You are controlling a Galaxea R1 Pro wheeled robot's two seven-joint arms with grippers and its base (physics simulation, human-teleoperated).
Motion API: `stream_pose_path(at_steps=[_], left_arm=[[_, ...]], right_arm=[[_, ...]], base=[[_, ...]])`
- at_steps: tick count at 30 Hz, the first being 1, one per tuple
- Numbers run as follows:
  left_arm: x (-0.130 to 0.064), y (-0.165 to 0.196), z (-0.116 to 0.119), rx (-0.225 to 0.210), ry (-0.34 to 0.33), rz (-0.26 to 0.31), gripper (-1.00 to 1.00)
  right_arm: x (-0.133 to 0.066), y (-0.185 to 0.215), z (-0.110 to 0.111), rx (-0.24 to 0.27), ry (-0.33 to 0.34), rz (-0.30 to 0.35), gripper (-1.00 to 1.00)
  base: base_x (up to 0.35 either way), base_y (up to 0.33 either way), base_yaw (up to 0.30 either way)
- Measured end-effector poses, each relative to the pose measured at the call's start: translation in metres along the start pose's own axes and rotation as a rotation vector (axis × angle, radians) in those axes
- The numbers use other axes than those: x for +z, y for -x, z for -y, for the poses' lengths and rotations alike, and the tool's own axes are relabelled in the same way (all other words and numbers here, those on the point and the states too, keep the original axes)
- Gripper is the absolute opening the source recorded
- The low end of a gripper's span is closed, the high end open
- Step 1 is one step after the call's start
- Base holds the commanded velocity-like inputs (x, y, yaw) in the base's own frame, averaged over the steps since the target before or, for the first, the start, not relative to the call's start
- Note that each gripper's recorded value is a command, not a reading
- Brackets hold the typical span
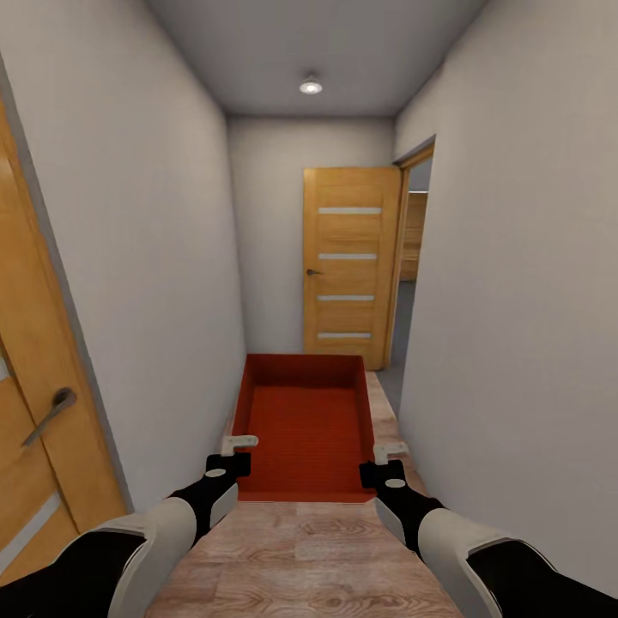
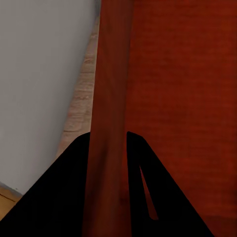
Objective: Move the two storage containers from the living room to the garage. In the garage, place one container on the floor and stack the other container on top of it (either order is fine).
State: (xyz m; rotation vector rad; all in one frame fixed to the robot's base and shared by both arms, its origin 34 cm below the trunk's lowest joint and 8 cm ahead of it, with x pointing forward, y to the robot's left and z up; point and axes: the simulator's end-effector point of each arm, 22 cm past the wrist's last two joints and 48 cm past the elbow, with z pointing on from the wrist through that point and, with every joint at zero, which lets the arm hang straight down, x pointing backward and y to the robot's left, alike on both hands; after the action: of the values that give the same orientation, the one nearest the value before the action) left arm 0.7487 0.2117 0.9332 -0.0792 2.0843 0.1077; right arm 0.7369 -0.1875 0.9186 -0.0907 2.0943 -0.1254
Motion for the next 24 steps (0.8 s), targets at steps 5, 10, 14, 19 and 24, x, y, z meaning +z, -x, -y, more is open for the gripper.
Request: stream_pose_path(at_steps=[5,10,14,19,24], left_arm=[[0.0,0.0,0.0,0.0,0.0,0.0,-1.0],[0.0,0.0001,0.0,0.0,0.0,0.0,-1.0],[0.0,0.0,0.0,0.0,0.0,0.0,-1.0],[0.0,0.0,0.0,0.0,0.0,0.0,-1.0],[0.0,0.0001,0.0,0.0,0.0,0.0,-1.0]], right_arm=[[0.0,0.0,0.0,0.0,0.0,0.0,-1.0],[0.0,0.0,0.0,0.0,0.0,0.0,-1.0],[0.0,0.0,0.0,0.0,0.0,0.0,-1.0],[0.0,0.0,0.0,0.0,0.0,0.0,-1.0],[0.0,0.0,0.0,0.0,0.0,0.0,-1.0]], base=[[0.323,0.0,0.0],[0.323,0.0,0.0],[0.323,0.0,0.0],[0.323,0.0,0.0],[0.323,0.0,0.0]])
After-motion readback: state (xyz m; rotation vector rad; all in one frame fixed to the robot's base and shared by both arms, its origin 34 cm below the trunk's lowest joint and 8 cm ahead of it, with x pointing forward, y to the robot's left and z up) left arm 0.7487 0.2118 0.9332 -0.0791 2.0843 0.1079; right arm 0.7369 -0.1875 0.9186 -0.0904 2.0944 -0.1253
